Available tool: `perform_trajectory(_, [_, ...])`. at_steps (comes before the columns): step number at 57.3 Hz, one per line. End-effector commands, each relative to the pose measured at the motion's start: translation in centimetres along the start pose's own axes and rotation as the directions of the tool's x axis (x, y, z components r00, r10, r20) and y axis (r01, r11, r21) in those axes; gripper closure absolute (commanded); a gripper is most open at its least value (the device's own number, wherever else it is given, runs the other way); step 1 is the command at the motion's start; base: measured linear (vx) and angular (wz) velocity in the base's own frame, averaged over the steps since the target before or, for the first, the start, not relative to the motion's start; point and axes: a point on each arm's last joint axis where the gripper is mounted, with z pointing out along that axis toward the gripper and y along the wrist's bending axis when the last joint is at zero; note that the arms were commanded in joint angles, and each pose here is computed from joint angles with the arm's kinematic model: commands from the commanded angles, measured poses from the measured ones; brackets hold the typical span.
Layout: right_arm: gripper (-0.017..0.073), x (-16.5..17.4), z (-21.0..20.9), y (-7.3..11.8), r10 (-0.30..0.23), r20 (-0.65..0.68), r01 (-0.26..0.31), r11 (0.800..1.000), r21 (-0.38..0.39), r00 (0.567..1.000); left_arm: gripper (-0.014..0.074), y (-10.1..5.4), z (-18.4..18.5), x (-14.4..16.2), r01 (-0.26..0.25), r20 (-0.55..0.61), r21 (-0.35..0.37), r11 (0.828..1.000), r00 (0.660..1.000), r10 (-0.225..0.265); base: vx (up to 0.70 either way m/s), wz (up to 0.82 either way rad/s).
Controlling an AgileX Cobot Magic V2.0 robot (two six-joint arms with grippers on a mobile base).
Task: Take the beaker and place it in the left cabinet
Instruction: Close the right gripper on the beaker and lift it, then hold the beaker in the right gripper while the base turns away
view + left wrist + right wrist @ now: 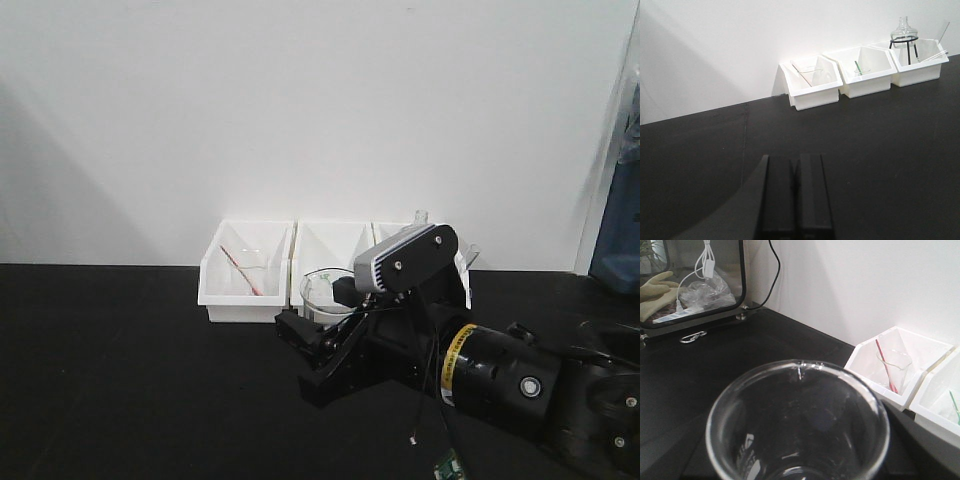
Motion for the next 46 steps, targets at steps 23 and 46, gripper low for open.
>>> perform_trajectory(23, [0.0404,-2.64,-1.03,0.48,-0.002,0.112,0.006,0.999,-0.033,0.994,0.06,0.19,-0.29,-1.76,0.007,0.127,-0.012,1.0,0.992,-0.006,-0.1,0.08])
perform_trajectory(46, [0.0404,-2.64,-1.03,0.48,-0.002,0.112,0.006,0.999,-0.033,0.994,0.06,0.19,-0.29,-1.76,0.007,0.127,-0.012,1.0,0.992,-0.006,-0.18,0.08])
